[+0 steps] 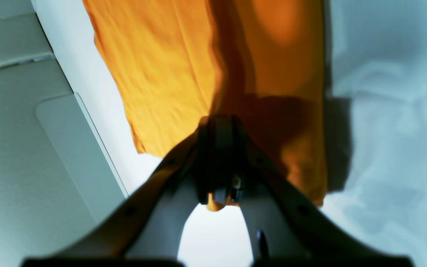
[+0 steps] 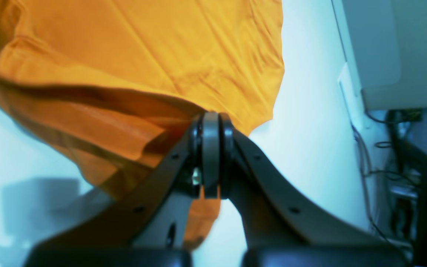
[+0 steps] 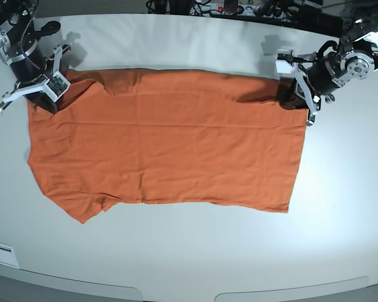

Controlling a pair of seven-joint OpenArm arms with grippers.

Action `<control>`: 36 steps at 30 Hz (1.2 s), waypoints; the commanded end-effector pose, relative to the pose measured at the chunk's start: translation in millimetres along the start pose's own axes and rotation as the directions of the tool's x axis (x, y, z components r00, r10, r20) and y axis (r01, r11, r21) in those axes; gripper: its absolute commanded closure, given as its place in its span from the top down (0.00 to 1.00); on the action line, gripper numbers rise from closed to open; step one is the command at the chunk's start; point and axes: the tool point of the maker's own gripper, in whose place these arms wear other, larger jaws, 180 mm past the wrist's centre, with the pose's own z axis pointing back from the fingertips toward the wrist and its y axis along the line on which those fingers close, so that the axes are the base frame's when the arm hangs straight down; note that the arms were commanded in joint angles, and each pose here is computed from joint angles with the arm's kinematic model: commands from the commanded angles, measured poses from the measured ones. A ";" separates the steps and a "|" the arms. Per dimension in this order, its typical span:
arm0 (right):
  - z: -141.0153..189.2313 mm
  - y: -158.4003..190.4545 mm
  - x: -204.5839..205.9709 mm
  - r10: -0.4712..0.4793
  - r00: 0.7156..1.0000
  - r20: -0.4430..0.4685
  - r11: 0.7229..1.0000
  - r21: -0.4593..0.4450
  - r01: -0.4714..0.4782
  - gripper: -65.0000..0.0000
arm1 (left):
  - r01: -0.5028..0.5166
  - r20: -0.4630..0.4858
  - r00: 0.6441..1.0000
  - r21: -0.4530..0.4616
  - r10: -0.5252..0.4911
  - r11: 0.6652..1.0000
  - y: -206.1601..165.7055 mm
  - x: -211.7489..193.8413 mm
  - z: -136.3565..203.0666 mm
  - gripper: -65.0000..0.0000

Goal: Fold the T-shirt properly
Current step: 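Drag the held shirt edge further toward the arm bases with both grippers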

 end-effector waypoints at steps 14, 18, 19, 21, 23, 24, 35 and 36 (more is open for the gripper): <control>0.8 -15.1 10.9 -0.014 0.999 0.046 0.998 -0.053 0.016 0.00 | -0.043 -0.068 0.996 0.200 0.058 0.979 38.1 -18.4 2.3 0.00; 1.1 -19.6 10.8 -0.028 0.998 0.047 0.996 -0.078 0.032 0.00 | -0.063 -0.096 0.991 0.258 0.090 0.964 47.7 -24.8 4.9 0.00; 1.1 -19.3 10.8 -0.027 0.998 0.047 0.997 -0.076 0.031 0.00 | -0.064 -0.097 0.991 0.261 0.092 0.963 48.0 -25.2 5.0 0.00; 1.0 -17.3 10.9 -0.022 0.999 0.047 0.998 -0.065 0.025 0.00 | -0.066 -0.095 0.991 0.257 0.093 0.964 46.9 -24.4 4.8 0.00; 1.0 -17.8 11.1 -0.033 0.998 0.049 0.997 -0.070 0.036 0.00 | -0.071 -0.089 0.991 0.255 0.097 0.964 45.8 -23.3 4.5 0.00; 1.2 -20.6 11.3 -0.064 0.997 0.054 0.994 -0.086 0.068 0.00 | -0.074 -0.088 0.991 0.259 0.100 0.963 46.5 -22.5 3.9 0.00; 3.4 -57.7 1.3 -0.176 0.984 0.037 0.946 -0.271 0.179 0.53 | -0.283 0.045 0.937 0.679 0.347 0.677 117.4 -29.7 36.2 0.29; 3.6 -58.2 -0.2 -0.180 0.983 0.030 0.944 -0.275 0.182 0.47 | -0.283 0.045 0.937 0.679 0.346 0.677 117.4 -29.7 36.3 0.24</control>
